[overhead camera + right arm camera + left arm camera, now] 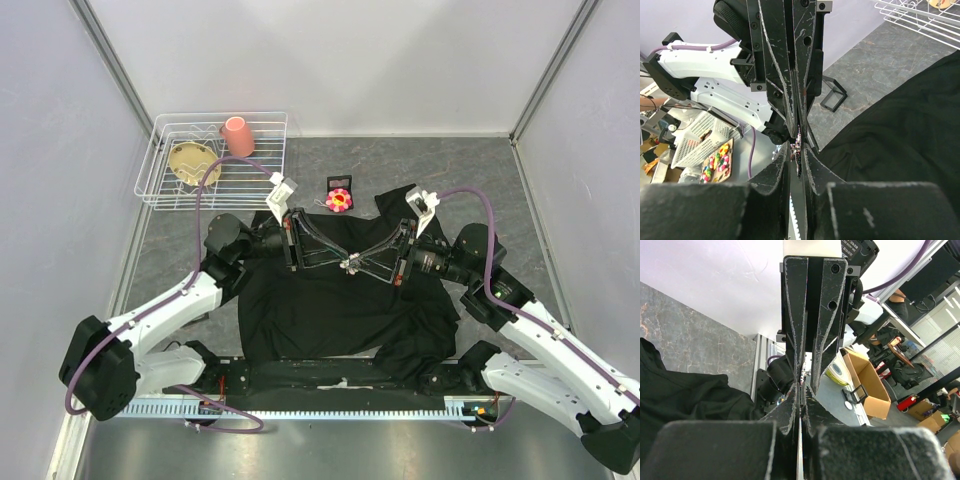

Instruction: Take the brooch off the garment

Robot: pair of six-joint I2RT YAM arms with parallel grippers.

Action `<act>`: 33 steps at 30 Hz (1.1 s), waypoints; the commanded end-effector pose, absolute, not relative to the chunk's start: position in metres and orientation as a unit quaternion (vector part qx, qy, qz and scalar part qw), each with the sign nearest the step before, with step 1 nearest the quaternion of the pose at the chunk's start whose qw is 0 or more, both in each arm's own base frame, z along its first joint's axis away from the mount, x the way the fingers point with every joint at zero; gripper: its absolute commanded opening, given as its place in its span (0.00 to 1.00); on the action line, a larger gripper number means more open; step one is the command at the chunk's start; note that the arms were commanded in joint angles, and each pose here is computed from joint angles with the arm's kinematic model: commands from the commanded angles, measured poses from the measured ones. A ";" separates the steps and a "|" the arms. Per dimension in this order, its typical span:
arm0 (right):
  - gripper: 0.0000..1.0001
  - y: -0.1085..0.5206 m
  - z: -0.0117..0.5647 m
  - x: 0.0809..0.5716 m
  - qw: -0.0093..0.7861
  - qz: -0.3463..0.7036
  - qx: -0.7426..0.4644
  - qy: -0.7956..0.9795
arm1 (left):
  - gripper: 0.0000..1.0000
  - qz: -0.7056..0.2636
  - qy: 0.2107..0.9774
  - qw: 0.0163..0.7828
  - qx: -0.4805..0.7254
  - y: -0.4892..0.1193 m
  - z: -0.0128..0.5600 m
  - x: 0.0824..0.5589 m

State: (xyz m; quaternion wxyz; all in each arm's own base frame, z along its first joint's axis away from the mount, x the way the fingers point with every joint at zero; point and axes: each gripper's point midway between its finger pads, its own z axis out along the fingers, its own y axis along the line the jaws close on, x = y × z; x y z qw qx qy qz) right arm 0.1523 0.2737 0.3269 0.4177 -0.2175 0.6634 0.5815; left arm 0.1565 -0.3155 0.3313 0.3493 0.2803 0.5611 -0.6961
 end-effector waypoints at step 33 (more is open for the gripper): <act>0.13 0.267 0.313 0.190 0.487 0.561 -0.119 0.659 | 0.02 -0.722 0.599 0.336 0.086 -0.323 0.329 0.178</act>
